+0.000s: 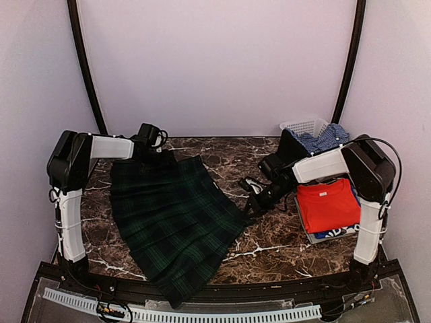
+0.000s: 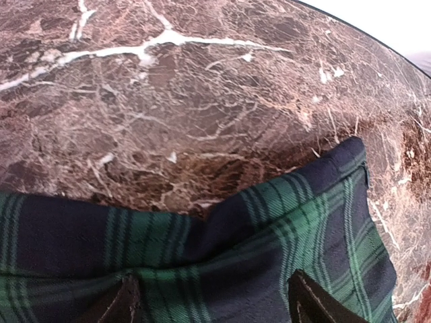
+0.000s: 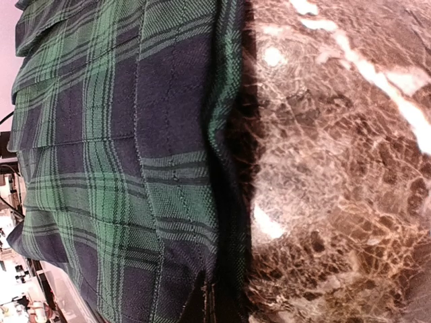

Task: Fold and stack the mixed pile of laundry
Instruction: Rotate the flattened skirt at the center of the board.

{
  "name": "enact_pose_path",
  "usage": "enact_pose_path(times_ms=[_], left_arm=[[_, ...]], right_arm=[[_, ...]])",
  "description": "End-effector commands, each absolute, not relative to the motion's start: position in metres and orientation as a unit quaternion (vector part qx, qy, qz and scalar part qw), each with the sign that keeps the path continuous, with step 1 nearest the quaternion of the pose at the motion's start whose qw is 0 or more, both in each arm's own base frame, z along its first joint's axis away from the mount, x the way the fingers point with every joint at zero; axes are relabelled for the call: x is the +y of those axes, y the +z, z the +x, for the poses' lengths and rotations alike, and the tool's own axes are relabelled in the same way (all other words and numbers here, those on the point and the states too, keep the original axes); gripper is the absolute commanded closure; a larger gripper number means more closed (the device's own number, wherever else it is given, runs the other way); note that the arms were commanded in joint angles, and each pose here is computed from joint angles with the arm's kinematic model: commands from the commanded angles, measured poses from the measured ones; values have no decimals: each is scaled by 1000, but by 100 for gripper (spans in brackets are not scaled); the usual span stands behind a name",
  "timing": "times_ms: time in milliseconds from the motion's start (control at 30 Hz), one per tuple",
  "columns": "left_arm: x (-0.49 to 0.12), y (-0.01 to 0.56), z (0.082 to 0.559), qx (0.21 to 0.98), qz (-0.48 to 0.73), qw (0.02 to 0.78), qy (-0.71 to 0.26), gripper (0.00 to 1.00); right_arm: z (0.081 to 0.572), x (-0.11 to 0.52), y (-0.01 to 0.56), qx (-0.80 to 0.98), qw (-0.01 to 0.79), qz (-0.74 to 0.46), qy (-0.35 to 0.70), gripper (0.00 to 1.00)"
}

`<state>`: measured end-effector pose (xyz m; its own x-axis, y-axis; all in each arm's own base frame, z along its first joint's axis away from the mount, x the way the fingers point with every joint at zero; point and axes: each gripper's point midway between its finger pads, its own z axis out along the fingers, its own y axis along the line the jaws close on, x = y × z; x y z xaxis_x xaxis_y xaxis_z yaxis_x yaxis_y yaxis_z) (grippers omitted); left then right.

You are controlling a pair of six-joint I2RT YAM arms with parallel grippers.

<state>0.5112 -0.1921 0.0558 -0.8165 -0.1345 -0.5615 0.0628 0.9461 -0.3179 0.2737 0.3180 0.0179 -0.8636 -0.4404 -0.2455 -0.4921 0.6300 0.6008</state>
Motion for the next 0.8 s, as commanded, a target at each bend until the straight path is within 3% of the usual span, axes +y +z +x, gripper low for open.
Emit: enact_pose_path(times_ms=[0,200,433,600,767], left_arm=[[-199,60,506,942,-14,294,-162,28],[-201,43,533,945,8,295,-138,43],[-231,-7,555,960,44,220,-171,56],[-260,55,581,939,96,268,-193,48],[-271,148,569,919,121,327,-186,37]], right_arm=[[272,303,-17,923,15,-235,304,100],[266,306,-13,921,11,-233,313,100],[264,328,0,907,-1,-236,348,100],[277,317,36,916,48,-245,315,64],[293,322,87,899,116,-269,326,60]])
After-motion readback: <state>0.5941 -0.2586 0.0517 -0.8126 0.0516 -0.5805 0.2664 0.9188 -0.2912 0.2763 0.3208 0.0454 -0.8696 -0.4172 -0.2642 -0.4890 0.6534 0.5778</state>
